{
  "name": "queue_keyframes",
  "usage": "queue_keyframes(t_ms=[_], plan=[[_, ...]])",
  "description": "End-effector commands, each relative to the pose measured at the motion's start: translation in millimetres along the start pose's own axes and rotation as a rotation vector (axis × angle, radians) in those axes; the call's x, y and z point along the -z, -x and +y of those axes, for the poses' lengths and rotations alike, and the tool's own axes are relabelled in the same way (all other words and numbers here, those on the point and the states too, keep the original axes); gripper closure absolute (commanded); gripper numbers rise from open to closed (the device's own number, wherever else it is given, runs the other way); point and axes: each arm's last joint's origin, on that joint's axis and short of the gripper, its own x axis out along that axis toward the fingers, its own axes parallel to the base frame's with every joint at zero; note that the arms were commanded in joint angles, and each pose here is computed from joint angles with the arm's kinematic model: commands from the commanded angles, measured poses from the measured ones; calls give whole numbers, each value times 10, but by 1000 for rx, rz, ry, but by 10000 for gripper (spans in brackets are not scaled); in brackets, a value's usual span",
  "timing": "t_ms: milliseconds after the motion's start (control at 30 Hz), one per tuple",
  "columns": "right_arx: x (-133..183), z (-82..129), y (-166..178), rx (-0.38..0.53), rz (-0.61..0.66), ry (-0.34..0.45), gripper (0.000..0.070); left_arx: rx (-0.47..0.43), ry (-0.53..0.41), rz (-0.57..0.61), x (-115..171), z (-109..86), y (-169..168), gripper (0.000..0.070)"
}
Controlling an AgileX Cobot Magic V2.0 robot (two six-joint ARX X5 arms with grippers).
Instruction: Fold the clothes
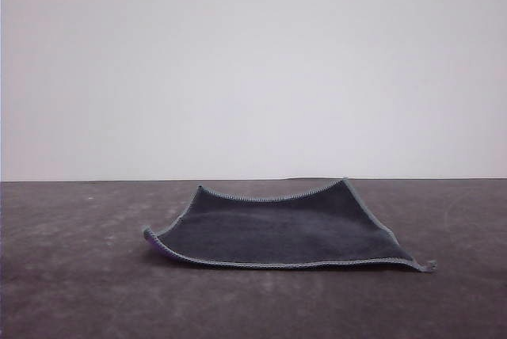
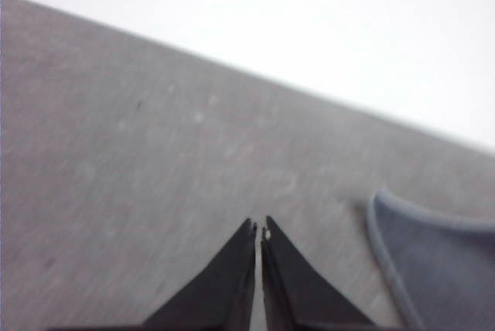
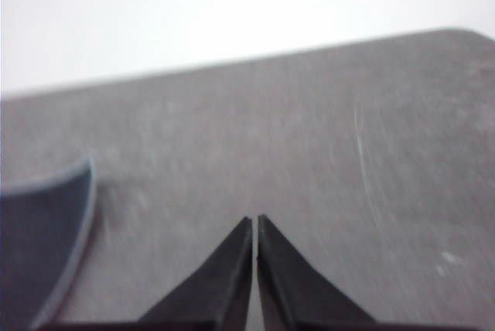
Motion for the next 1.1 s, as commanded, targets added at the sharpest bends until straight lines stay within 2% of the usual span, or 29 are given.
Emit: queue_keyframes(t_ms=[0, 200, 333, 533, 733, 933, 1067], plan=[[-55, 14, 4, -15, -51, -69, 690, 14, 61, -44, -1, 2, -12, 700], [-314, 77, 83, -36, -129, -76, 691, 27, 49, -206, -298, -94, 63, 698], [-527, 131, 182, -39, -145, -76, 694, -35, 56, -181, -521, -168, 174, 697], [-834, 210, 346, -25, -89, -78, 694, -115, 60, -35, -809, -277, 332, 697], [-1005, 265, 350, -31, 95, -79, 694, -145, 0, 170, -989, -353, 359, 697], [-1013, 299, 149, -134, 327, -24, 694, -59, -65, 395, -1046, -400, 219, 697], [-933, 291, -44, -187, 464, 17, 694, 4, -56, 505, -1028, -405, 68, 697]])
